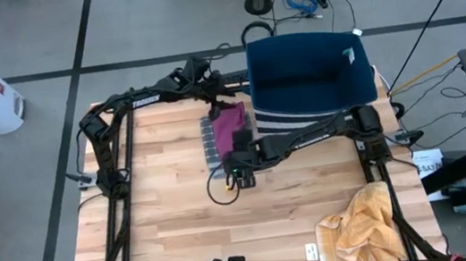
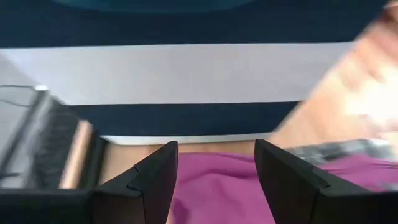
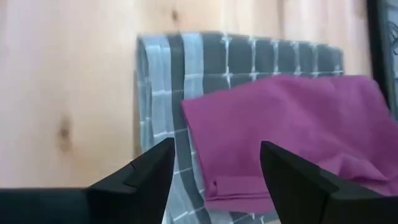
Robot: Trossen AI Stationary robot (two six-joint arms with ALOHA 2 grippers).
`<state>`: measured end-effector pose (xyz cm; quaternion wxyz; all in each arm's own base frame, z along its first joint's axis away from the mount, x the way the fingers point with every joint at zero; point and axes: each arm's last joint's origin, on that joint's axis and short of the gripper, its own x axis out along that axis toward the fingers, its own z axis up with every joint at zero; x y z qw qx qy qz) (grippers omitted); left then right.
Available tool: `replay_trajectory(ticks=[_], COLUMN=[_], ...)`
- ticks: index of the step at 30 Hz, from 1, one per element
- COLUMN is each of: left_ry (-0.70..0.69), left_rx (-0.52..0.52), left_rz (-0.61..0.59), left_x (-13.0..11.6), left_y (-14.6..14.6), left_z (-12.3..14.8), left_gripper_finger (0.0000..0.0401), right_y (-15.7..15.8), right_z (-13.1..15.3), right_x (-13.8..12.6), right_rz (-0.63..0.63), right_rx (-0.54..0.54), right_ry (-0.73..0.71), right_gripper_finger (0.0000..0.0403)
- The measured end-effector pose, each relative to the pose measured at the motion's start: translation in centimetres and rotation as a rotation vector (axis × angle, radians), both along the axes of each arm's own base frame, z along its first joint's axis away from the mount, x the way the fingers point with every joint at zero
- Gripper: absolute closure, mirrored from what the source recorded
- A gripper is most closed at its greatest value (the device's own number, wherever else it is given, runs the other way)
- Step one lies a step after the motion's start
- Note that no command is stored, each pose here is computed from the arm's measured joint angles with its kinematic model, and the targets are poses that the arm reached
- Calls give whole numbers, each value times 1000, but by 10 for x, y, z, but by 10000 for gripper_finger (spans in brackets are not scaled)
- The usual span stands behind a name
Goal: Fold towel
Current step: Fold the orange checkered towel
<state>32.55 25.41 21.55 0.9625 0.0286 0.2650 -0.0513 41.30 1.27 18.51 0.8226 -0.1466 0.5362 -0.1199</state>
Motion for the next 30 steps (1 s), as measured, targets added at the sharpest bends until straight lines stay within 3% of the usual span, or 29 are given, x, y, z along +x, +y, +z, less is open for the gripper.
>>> replay_trajectory(ticks=[5, 10, 14, 20, 30], left_ry=[90, 165, 199, 218, 331], left_rx=[-77, -106, -98, -80, -101], left_rz=[-24, -41, -47, -64, -106], left_x=[-8, -11, -8, 0, 18], left_y=[-6, -12, -19, -29, -50], left_z=[-6, -12, -13, -17, -45], left_gripper_finger=[183, 183, 183, 183, 183], right_y=[-7, -14, -23, -28, -11], right_z=[-27, -32, -34, -37, -19], right_x=[5, 1, -10, -11, -22], right_rz=[21, -21, -117, -166, -183], right_rx=[-64, -151, -120, 107, -22], right_ry=[84, 152, 225, 213, 237], right_gripper_finger=[186, 215, 242, 267, 284])
